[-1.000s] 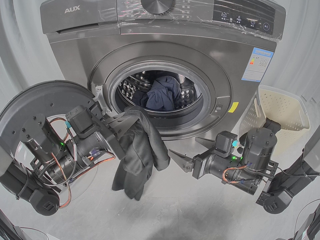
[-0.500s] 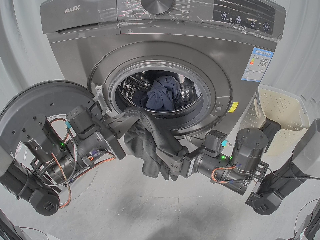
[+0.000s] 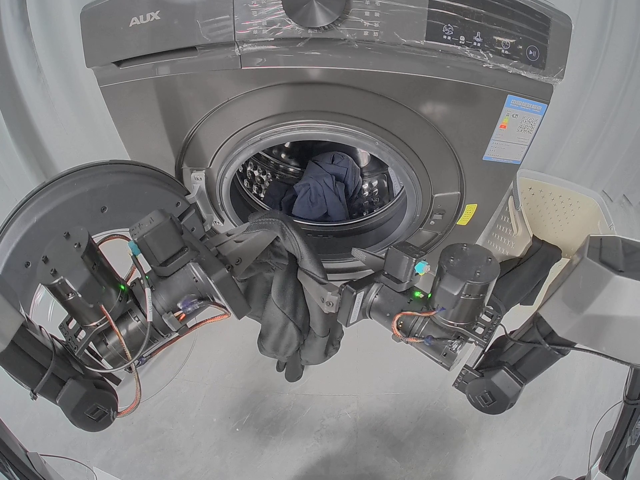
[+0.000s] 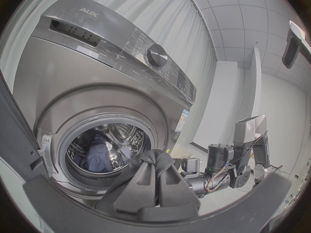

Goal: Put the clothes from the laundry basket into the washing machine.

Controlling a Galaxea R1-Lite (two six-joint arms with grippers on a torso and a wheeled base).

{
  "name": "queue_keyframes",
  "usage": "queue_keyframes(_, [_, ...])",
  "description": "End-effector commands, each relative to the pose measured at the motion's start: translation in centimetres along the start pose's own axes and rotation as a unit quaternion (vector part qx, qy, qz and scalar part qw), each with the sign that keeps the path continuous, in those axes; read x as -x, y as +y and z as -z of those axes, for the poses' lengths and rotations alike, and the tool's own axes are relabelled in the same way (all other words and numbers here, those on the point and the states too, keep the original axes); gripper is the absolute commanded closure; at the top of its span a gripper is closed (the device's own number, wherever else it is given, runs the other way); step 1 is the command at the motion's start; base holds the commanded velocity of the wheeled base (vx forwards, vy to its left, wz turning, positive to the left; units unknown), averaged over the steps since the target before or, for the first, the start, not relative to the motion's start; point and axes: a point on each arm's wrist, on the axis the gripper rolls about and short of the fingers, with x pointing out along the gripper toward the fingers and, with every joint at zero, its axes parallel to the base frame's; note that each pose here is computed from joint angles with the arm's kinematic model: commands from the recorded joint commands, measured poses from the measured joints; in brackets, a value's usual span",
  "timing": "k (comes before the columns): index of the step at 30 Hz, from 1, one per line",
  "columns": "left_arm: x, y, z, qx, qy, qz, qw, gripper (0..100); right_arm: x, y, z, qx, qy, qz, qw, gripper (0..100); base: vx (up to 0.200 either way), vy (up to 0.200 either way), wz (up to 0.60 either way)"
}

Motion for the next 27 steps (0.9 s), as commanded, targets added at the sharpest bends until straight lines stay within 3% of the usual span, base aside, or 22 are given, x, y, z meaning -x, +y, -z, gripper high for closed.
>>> queue_keyframes(1, [0.0,0.0,-0.1,0.000,-0.002,0.000,1.0000,100,-1.2,-0.7,1.5,0.000,0.003,0.007,1.0000,100,0.000,0.000,0.00])
queue_keyframes(9, [0.1,0.3,0.3,0.002,0.006,-0.006,1.0000,100,-0.7,-0.5,0.8,0.001,-0.013,0.003,0.9999,100,0.000,0.000,0.00])
queue_keyframes(13, [0.2,0.4,0.6,0.003,0.013,-0.011,0.9999,100,1.9,-0.8,-2.8,0.001,-0.038,0.010,0.9992,100,0.000,0.000,0.00])
queue_keyframes(18, [0.3,0.9,0.8,0.004,0.018,-0.021,0.9996,100,5.2,-1.7,-5.2,0.008,-0.046,0.030,0.9985,100,0.000,0.000,0.00])
queue_keyframes(21, [0.3,1.1,0.8,0.003,0.018,-0.025,0.9995,100,7.1,-1.7,-7.5,0.005,-0.078,0.034,0.9964,100,0.000,0.000,0.00])
queue_keyframes(27, [0.3,1.1,0.5,0.001,0.010,-0.026,0.9996,100,8.0,-1.8,-8.5,0.005,-0.091,0.037,0.9951,100,0.000,0.000,0.00])
